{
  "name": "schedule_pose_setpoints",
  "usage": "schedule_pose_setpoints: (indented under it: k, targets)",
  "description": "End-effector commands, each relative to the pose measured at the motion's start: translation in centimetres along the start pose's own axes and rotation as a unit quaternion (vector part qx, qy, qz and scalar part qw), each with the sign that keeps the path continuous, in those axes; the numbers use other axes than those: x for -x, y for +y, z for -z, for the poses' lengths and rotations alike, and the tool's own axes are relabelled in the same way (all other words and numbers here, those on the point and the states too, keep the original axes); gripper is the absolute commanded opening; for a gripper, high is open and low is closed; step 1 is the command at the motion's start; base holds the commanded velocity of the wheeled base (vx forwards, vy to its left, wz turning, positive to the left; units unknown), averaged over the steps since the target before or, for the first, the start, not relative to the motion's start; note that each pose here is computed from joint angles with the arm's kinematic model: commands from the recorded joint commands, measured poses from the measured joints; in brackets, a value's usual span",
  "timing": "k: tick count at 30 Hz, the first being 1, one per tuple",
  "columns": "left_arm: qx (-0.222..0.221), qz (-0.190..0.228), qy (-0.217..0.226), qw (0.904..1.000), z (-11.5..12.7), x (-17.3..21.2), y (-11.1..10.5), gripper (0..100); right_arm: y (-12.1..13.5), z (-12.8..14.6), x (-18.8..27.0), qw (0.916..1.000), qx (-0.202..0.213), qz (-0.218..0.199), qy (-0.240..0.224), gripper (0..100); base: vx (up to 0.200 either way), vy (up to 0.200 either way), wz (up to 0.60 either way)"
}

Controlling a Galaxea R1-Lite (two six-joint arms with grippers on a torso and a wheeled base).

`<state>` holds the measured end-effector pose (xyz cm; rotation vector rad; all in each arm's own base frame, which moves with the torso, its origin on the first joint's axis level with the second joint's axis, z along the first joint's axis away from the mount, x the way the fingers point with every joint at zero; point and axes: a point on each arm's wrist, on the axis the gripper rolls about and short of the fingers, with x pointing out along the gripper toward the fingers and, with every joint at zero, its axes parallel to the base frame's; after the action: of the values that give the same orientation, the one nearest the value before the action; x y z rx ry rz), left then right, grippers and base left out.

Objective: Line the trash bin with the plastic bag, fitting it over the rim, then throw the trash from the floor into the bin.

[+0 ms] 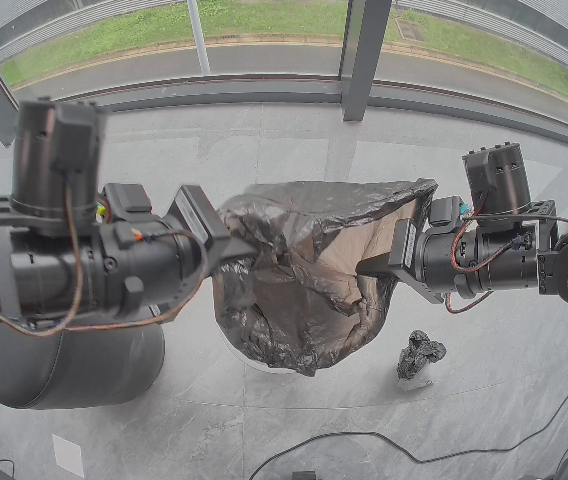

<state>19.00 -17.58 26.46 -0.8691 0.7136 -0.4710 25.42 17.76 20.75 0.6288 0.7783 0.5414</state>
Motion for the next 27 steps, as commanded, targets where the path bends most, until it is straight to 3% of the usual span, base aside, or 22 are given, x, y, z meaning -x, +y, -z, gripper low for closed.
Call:
schedule_pose_setpoints:
  k: [1, 10, 17, 27]
  targets:
    - [0.006, -0.072, 0.038, 0.9966, 1.3, -4.1, 2.9, 0, -1.7, -0.3, -0.9, 0.9993, -0.022, 0.021, 0.023, 0, 0.0, 0.0, 0.0]
    - [0.016, -0.074, 0.055, 0.9956, 1.8, -3.8, 3.4, 0, -2.7, 0.9, -2.8, 0.9972, -0.027, 0.04, 0.057, 0, 0.0, 0.0, 0.0]
    - [0.019, -0.101, 0.075, 0.9919, 2.4, -5.2, 4.7, 0, -2.9, 1.6, -4.3, 0.9956, -0.026, 0.047, 0.076, 0, 0.0, 0.0, 0.0]
    - [0.021, -0.122, 0.097, 0.9876, 3.4, -5.2, 6.1, 0, -2.7, 3.5, -3.1, 0.9928, -0.046, 0.051, 0.098, 0, 0.0, 0.0, 0.0]
